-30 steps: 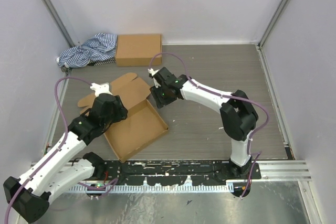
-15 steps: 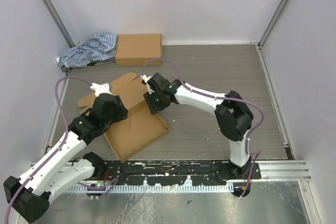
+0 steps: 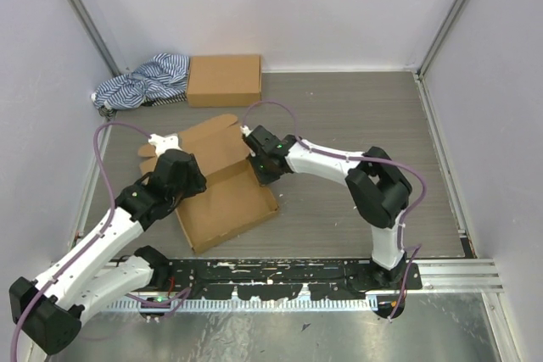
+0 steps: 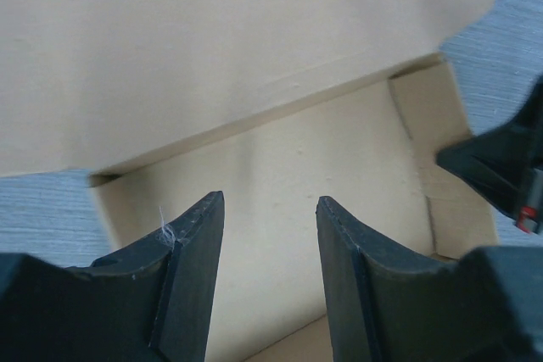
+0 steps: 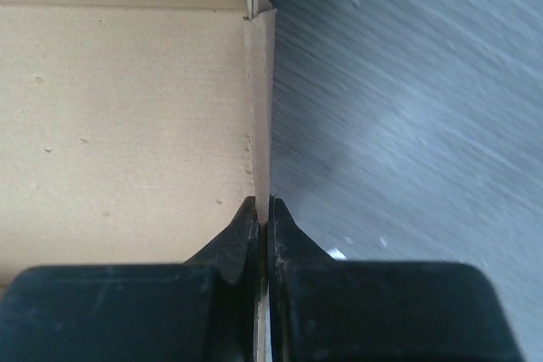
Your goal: Fold the paper box
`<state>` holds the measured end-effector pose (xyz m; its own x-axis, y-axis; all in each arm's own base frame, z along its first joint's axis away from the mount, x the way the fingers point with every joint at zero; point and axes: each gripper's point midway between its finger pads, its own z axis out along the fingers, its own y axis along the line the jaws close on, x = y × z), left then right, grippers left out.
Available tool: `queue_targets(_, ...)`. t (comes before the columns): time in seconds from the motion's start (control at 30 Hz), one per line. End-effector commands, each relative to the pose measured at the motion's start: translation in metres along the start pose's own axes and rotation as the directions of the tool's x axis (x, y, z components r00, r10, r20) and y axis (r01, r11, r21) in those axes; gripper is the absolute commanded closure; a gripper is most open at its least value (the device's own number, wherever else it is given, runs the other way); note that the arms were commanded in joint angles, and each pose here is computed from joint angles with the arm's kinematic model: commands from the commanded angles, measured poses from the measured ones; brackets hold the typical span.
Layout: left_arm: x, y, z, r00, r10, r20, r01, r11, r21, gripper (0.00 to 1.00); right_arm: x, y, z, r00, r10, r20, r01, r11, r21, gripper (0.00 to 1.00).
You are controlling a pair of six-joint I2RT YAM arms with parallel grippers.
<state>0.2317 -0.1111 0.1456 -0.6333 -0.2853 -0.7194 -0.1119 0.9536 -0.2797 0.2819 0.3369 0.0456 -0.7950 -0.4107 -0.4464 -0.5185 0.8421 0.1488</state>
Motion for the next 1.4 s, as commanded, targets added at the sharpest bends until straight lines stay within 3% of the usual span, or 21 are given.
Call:
queue_targets(0.0,-0.016,-0.006,-0.002,0.999,-0.027,0.028,0.028,1.000,-0.011,0.45,0.021,-0.045,-0.028,0.994,0.104,0.030,-0.107,0.982,0.156,0.99)
queue_targets(0.2,-0.027,-0.019,0.006,0.999,-0.019,0.037,0.019,1.000,0.001,0.45,0.053,-0.089,-0.052,0.966,0.243,0.091,-0.259,0.927,0.270,0.99)
queue_targets(0.4,-0.040,-0.025,0.022,1.000,0.021,0.020,-0.020,0.998,-0.056,0.44,0.056,-0.110,-0.070,0.920,0.340,0.194,-0.385,0.876,0.291,0.97)
queue_targets(0.43,-0.042,-0.026,0.026,1.000,0.026,0.004,-0.025,0.997,-0.066,0.42,0.054,-0.110,-0.072,0.914,0.348,0.208,-0.397,0.872,0.287,0.87)
queue_targets(0.5,-0.044,-0.030,0.035,0.999,0.032,-0.032,-0.034,0.997,-0.071,0.41,0.048,-0.110,-0.078,0.903,0.358,0.238,-0.416,0.867,0.275,0.54)
queue_targets(0.57,-0.047,-0.033,0.045,0.998,0.030,-0.056,-0.034,0.997,-0.076,0.41,0.043,-0.111,-0.085,0.892,0.361,0.272,-0.431,0.862,0.269,0.35)
queue_targets(0.7,-0.054,-0.032,0.062,0.996,-0.009,-0.085,0.003,0.998,-0.070,0.40,0.019,-0.118,-0.112,0.864,0.355,0.358,-0.452,0.860,0.239,0.20)
queue_targets(0.77,-0.059,-0.028,0.071,0.994,-0.044,-0.102,0.038,0.997,-0.063,0.40,0.001,-0.126,-0.122,0.845,0.372,0.384,-0.465,0.866,0.185,0.02)
queue_targets(0.9,-0.075,-0.013,0.085,0.983,-0.135,-0.121,0.130,0.990,-0.054,0.40,-0.034,-0.160,-0.131,0.797,0.445,0.409,-0.508,0.859,0.057,0.00)
queue_targets(1.0,-0.077,-0.013,0.087,0.977,-0.156,-0.148,0.154,0.988,-0.025,0.41,-0.047,-0.167,-0.125,0.818,0.436,0.375,-0.483,0.875,0.036,0.10)
queue_targets(1.07,-0.073,-0.011,0.085,0.976,-0.149,-0.156,0.147,0.989,-0.025,0.41,-0.044,-0.145,-0.117,0.848,0.414,0.331,-0.415,0.907,-0.071,0.21)
queue_targets(1.13,-0.069,-0.007,0.084,0.976,-0.155,-0.152,0.151,0.988,-0.034,0.41,-0.029,-0.124,-0.111,0.877,0.381,0.291,-0.358,0.924,-0.131,0.28)
queue_targets(1.27,-0.055,-0.012,0.081,0.971,-0.196,-0.138,0.203,0.979,0.037,0.42,0.011,-0.105,-0.100,0.930,0.299,0.215,-0.286,0.954,-0.088,0.30)
queue_targets(1.37,-0.053,-0.020,0.074,0.969,-0.220,-0.112,0.232,0.967,0.108,0.42,0.035,-0.110,-0.090,0.936,0.312,0.166,-0.315,0.949,-0.008,0.31)
